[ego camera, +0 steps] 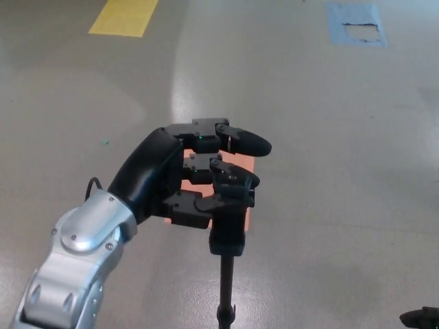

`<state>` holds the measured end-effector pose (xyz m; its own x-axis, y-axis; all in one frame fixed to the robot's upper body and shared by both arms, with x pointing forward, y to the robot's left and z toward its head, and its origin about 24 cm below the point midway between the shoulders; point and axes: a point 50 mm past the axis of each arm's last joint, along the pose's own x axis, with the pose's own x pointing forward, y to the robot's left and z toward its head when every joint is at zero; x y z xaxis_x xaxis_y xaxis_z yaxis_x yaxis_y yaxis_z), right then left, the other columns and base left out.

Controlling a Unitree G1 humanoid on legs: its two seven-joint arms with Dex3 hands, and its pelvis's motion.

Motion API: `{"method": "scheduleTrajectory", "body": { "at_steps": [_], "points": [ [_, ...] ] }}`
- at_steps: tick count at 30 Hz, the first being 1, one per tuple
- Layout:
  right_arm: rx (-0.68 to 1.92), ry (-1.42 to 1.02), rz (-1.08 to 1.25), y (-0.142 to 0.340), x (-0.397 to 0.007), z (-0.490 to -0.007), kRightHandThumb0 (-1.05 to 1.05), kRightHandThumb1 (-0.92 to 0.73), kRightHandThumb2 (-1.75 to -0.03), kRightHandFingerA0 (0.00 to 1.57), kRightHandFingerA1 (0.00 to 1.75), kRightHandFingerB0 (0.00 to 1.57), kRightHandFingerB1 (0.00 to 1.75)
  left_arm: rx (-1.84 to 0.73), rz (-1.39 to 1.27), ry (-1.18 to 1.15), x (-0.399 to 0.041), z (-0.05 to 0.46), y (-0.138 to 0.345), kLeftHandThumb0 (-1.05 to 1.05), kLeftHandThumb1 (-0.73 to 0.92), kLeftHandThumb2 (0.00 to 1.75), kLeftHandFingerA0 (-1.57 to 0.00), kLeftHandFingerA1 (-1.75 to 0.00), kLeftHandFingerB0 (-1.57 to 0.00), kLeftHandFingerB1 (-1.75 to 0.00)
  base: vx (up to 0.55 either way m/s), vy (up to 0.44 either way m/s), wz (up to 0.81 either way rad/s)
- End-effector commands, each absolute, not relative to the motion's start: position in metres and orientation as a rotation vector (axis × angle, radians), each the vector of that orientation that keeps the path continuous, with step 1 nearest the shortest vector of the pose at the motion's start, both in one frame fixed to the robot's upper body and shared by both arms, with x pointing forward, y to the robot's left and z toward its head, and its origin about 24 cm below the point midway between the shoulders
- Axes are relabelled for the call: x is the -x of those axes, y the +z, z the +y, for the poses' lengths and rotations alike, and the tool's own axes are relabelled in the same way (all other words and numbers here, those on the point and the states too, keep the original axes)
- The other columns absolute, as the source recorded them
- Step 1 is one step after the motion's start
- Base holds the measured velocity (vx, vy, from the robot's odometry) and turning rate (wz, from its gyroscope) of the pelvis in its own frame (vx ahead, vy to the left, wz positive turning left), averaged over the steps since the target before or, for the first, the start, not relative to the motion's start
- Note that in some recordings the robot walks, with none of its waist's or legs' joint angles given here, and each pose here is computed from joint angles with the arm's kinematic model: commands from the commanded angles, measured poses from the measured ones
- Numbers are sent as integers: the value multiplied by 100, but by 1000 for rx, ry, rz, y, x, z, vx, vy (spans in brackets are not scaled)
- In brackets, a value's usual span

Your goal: The robot uses its left hand to grab the top of a phone stand kept on the floor and rotates it anti-clockwise

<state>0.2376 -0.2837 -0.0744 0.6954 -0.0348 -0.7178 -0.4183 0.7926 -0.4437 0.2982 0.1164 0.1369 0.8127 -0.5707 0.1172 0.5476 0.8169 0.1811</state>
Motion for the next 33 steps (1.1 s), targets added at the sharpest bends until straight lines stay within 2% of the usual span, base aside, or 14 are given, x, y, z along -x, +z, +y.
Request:
{"method": "scheduleTrajectory", "body": {
  "at_steps": [1, 7, 8, 9, 10, 12, 13, 14, 15, 16, 17, 21, 22, 33],
  "points": [
    [664, 234, 751, -62, -250, -288, -59, -81, -66, 78, 47, 22, 30, 314, 449, -681, -309, 133, 98, 4, 58, 56, -78, -59, -72, -52, 0, 0, 0],
    [662, 232, 751, -61, -252, -288, -58, -81, -66, 78, 46, 22, 30, 329, 474, -676, -310, 133, 97, 9, 60, 55, -78, -60, -69, -52, 0, 0, 0],
    [659, 233, 750, -61, -252, -288, -42, -61, -105, 68, 69, 8, 44, 339, 485, -679, -310, 133, 96, 9, 60, 55, -78, -60, -69, -52, 0, 0, 0],
    [655, 233, 751, -61, -252, -288, -59, -81, -66, 77, 47, 22, 30, 340, 487, -682, -310, 133, 96, 8, 60, 55, -77, -59, -70, -52, 0, 0, 0],
    [651, 232, 751, -61, -252, -288, -59, -81, -66, 77, 47, 22, 30, 341, 488, -684, -310, 133, 96, 8, 60, 55, -77, -59, -70, -52, 0, 0, 0],
    [655, 233, 751, -61, -252, -288, -59, -81, -66, 77, 47, 22, 30, 343, 491, -682, -310, 133, 95, 8, 60, 55, -76, -59, -71, -52, 0, 0, 0],
    [658, 233, 752, -61, -252, -288, -43, -61, -105, 68, 69, 7, 44, 346, 493, -684, -310, 133, 95, 7, 60, 55, -76, -59, -70, -52, 0, 0, 0],
    [659, 233, 752, -61, -252, -288, -43, -61, -105, 68, 69, 7, 44, 347, 495, -686, -310, 133, 95, 7, 60, 55, -76, -59, -70, -52, 0, 0, 0],
    [662, 233, 750, -60, -253, -287, -59, -81, -66, 77, 47, 22, 31, 354, 498, -684, -311, 133, 96, 5, 59, 57, -77, -60, -72, -54, 0, 0, 0],
    [664, 233, 748, -60, -254, -287, -59, -81, -66, 77, 47, 22, 31, 359, 501, -683, -311, 134, 96, 5, 59, 57, -77, -60, -72, -54, 0, 0, 0],
    [666, 233, 746, -59, -255, -287, -59, -81, -67, 78, 47, 23, 31, 387, 515, -686, -312, 133, 97, 12, 61, 57, -75, -62, -68, -55, 0, 0, 0],
    [670, 235, 744, -58, -257, -286, -59, -81, -67, 78, 47, 22, 31, 481, 573, -716, -315, 133, 96, 12, 62, 58, -77, -65, -68, -57, 0, 0, 0],
    [672, 236, 742, -58, -257, -286, -43, -61, -105, 68, 69, 7, 44, 486, 583, -710, -315, 133, 97, 11, 63, 57, -79, -65, -67, -56, 0, 0, 0],
    [665, 237, 737, -55, -261, -286, -43, -61, -105, 67, 69, 6, 44, 503, 615, -692, -318, 135, 97, 9, 64, 56, -78, -65, -66, -55, 0, 0, 0]
  ]
}}
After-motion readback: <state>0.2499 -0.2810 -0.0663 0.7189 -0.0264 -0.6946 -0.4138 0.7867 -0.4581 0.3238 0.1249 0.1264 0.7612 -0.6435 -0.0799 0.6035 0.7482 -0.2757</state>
